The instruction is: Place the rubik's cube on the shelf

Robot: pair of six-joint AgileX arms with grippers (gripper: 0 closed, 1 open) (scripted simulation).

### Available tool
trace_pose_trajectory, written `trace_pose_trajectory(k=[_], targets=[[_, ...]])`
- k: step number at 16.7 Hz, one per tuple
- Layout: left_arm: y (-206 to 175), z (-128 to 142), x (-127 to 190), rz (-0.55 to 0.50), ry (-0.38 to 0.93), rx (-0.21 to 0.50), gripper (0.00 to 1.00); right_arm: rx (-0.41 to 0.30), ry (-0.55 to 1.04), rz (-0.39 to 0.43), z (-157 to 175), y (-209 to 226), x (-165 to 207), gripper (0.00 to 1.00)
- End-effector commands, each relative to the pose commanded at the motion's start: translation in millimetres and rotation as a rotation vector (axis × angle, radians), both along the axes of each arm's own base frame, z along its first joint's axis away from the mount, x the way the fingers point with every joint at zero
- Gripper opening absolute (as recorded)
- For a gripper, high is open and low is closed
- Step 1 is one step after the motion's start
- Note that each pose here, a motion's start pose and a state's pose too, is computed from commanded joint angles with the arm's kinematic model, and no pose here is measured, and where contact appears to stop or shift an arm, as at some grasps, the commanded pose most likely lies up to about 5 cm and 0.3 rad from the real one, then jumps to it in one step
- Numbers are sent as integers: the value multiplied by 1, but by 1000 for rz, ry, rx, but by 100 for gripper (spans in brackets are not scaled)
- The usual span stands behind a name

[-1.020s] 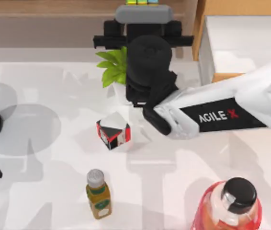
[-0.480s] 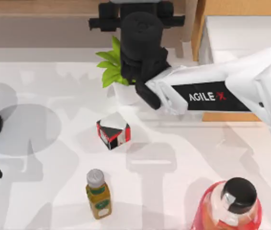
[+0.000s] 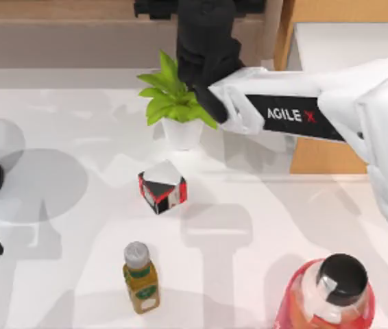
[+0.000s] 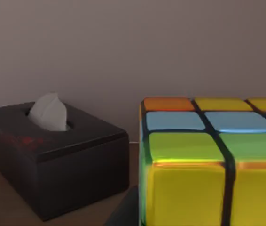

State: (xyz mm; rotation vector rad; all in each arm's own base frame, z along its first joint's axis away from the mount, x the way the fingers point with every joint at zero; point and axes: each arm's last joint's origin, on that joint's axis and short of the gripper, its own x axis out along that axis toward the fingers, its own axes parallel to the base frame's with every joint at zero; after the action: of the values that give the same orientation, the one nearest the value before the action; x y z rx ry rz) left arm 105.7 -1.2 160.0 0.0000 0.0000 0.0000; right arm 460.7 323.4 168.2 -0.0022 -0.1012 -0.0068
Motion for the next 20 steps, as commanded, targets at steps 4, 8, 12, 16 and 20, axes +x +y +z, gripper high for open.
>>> trace_pose_trajectory(k=[4,8,12,16,20], targets=[[0,0,0,0,0,0,100,-1,1,-1,0,0,1,0],[0,0,0,0,0,0,100,-1,1,-1,0,0,1,30],[0,0,0,0,0,0,100,-1,1,-1,0,0,1,60],[0,0,0,0,0,0,100,-1,1,-1,0,0,1,90],[0,0,0,0,0,0,100,-1,1,-1,0,0,1,100]])
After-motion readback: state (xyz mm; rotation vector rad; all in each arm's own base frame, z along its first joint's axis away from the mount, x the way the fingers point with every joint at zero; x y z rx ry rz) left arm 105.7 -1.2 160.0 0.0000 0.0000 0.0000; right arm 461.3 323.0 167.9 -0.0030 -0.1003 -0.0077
